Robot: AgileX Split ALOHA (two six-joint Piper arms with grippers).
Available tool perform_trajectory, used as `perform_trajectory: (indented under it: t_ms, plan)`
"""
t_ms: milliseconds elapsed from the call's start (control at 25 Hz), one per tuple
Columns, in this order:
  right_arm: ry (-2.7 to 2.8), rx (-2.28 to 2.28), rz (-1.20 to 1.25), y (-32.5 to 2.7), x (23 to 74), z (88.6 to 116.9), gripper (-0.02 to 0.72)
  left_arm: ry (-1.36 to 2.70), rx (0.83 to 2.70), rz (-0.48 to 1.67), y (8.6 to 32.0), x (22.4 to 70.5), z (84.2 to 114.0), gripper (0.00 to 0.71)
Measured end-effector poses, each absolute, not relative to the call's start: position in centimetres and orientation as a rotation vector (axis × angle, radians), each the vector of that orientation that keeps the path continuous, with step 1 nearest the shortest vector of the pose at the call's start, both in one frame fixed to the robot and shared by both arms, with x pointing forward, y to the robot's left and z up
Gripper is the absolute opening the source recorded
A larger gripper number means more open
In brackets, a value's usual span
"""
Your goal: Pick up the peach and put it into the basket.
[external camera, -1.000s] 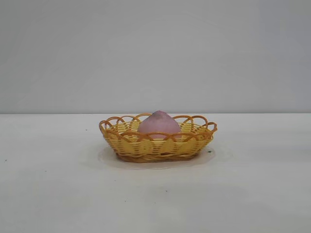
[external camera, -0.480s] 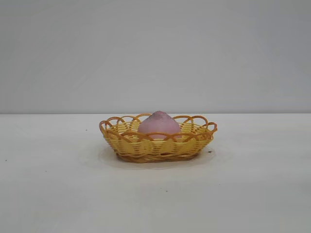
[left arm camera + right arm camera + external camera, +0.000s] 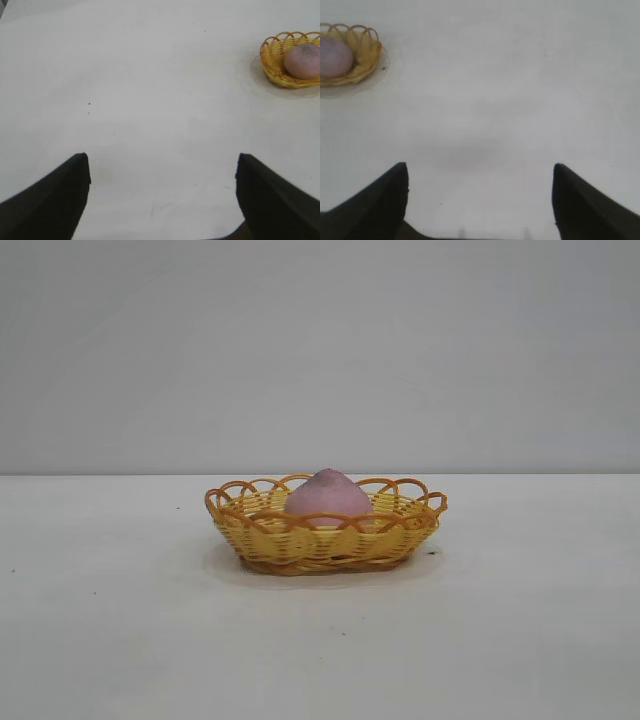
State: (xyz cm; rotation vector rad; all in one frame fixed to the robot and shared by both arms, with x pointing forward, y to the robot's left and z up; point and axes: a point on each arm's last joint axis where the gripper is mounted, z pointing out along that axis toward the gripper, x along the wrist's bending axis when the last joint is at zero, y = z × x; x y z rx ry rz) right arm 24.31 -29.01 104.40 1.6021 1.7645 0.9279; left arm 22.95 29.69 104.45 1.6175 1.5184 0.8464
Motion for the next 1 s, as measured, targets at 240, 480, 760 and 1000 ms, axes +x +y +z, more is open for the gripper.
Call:
perform_trajectory:
  t_ms: [240, 480, 760, 1000]
  plan:
    - [1.7, 1.534, 0.99, -29.1, 22.9, 104.4, 0.51, 1.518, 1.617, 0.847, 29.7, 22.9, 104.5, 0.529]
    - [1.701, 1.535, 0.989, -29.1, 22.9, 104.3, 0.51, 1.518, 1.617, 0.847, 29.7, 22.9, 104.5, 0.529]
    - [1.701, 1.535, 0.989, -29.1, 22.9, 104.3, 0.51, 1.571, 1.58, 0.878, 29.6, 23.0, 104.5, 0.529]
    - [1.701, 1.535, 0.989, -29.1, 22.9, 104.3, 0.51, 1.571, 1.58, 0.878, 29.6, 23.0, 104.5, 0.529]
